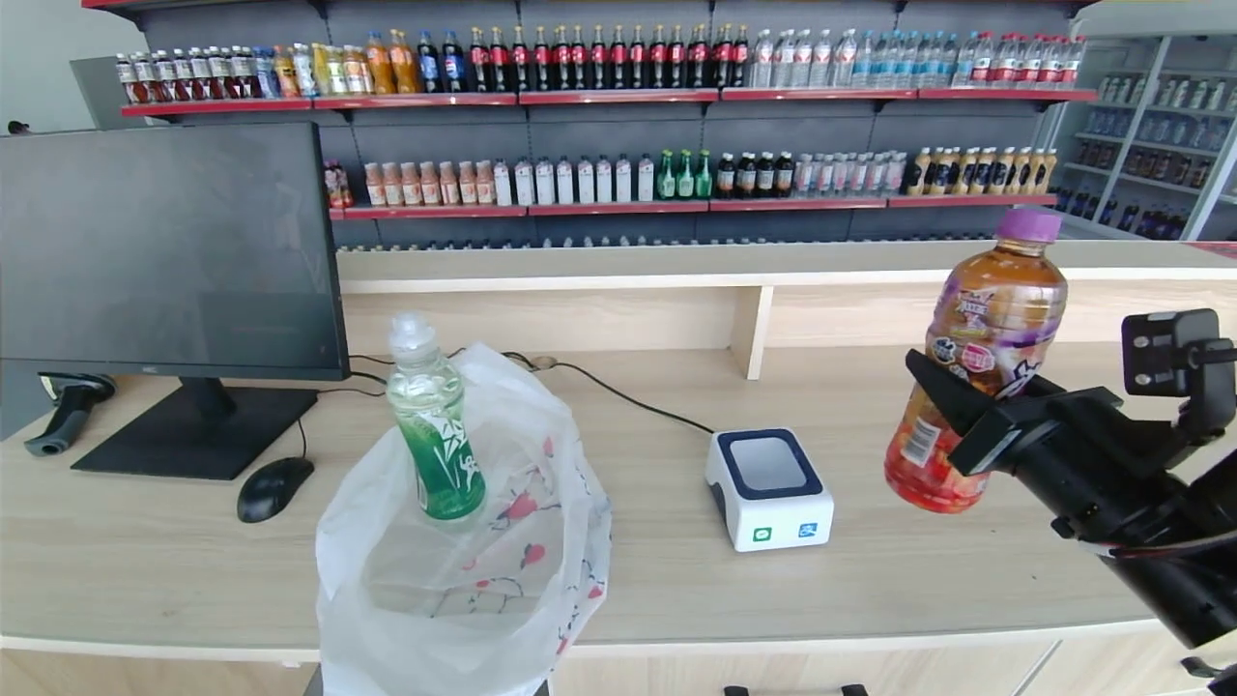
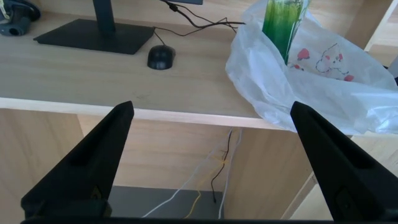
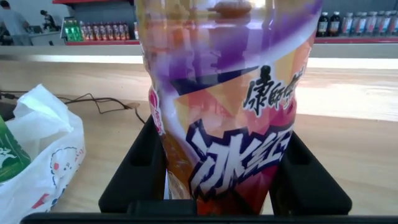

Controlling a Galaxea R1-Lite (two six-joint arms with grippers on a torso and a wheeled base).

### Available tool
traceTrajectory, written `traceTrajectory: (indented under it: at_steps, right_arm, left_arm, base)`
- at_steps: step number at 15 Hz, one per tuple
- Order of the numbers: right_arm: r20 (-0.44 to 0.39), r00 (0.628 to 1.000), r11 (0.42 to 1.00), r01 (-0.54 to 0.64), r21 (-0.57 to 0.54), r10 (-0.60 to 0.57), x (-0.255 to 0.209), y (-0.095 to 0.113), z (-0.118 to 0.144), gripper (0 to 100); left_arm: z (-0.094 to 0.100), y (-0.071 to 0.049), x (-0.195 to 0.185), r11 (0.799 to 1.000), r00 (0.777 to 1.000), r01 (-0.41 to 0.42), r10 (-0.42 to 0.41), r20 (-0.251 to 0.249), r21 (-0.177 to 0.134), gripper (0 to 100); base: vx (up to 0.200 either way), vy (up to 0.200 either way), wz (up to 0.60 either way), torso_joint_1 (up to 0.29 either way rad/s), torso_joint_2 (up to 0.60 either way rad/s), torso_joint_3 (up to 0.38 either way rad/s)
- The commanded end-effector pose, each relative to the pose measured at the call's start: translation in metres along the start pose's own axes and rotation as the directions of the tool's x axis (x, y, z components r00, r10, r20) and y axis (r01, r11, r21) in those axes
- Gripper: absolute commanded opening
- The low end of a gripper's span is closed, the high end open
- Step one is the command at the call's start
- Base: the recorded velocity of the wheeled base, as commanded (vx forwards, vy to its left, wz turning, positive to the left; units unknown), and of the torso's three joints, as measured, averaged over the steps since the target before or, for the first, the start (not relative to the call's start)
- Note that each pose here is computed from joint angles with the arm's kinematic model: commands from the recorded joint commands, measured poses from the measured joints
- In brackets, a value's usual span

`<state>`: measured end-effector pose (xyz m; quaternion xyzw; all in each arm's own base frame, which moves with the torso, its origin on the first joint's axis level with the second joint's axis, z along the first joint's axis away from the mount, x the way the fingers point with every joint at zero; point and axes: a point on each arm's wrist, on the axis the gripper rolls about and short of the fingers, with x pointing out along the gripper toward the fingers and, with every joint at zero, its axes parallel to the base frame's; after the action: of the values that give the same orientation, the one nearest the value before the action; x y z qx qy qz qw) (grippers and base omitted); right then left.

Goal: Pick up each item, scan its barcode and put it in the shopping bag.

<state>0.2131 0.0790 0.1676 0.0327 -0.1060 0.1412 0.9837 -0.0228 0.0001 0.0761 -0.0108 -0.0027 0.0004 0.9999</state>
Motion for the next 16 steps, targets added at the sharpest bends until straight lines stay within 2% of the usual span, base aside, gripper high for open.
traceTrajectory:
  at_steps: [1, 5, 8, 11, 16]
  right_arm:
    - [0.005, 0.999, 0.999, -0.049, 0.011, 0.048, 0.001, 0.012, 0.001, 0]
    - [0.01, 0.987, 0.986, -0.16, 0.036, 0.16, 0.004, 0.038, 0.001, 0]
    - [0.032, 0.961, 0.959, -0.278, 0.06, 0.276, 0.004, 0.062, 0.004, 0]
    - [0.136, 0.874, 0.88, -0.474, 0.025, 0.466, 0.02, 0.075, 0.021, 0]
    - [0.165, 0.831, 0.842, -0.54, 0.006, 0.532, 0.022, 0.093, 0.025, 0]
  left_arm:
    - [0.0, 0.0, 0.0, 1.0, 1.0, -0.001, 0.001, 0.001, 0.0, 100]
    - [0.0, 0.0, 0.0, 1.0, 1.0, -0.001, 0.001, 0.001, 0.0, 100]
    - [0.0, 0.0, 0.0, 1.0, 1.0, -0.001, 0.001, 0.001, 0.0, 100]
    - [0.0, 0.0, 0.0, 1.0, 1.0, -0.001, 0.001, 0.001, 0.0, 100]
    - [0.0, 0.0, 0.0, 1.0, 1.0, -0.001, 0.001, 0.001, 0.0, 100]
  base:
    - [0.0, 0.0, 0.0, 0.0, 0.0, 0.0]
    - [0.0, 0.0, 0.0, 0.0, 0.0, 0.0]
    - [0.0, 0.0, 0.0, 0.0, 0.0, 0.0]
    - [0.0, 0.0, 0.0, 0.0, 0.0, 0.0]
    - [0.0, 0.0, 0.0, 0.0, 0.0, 0.0]
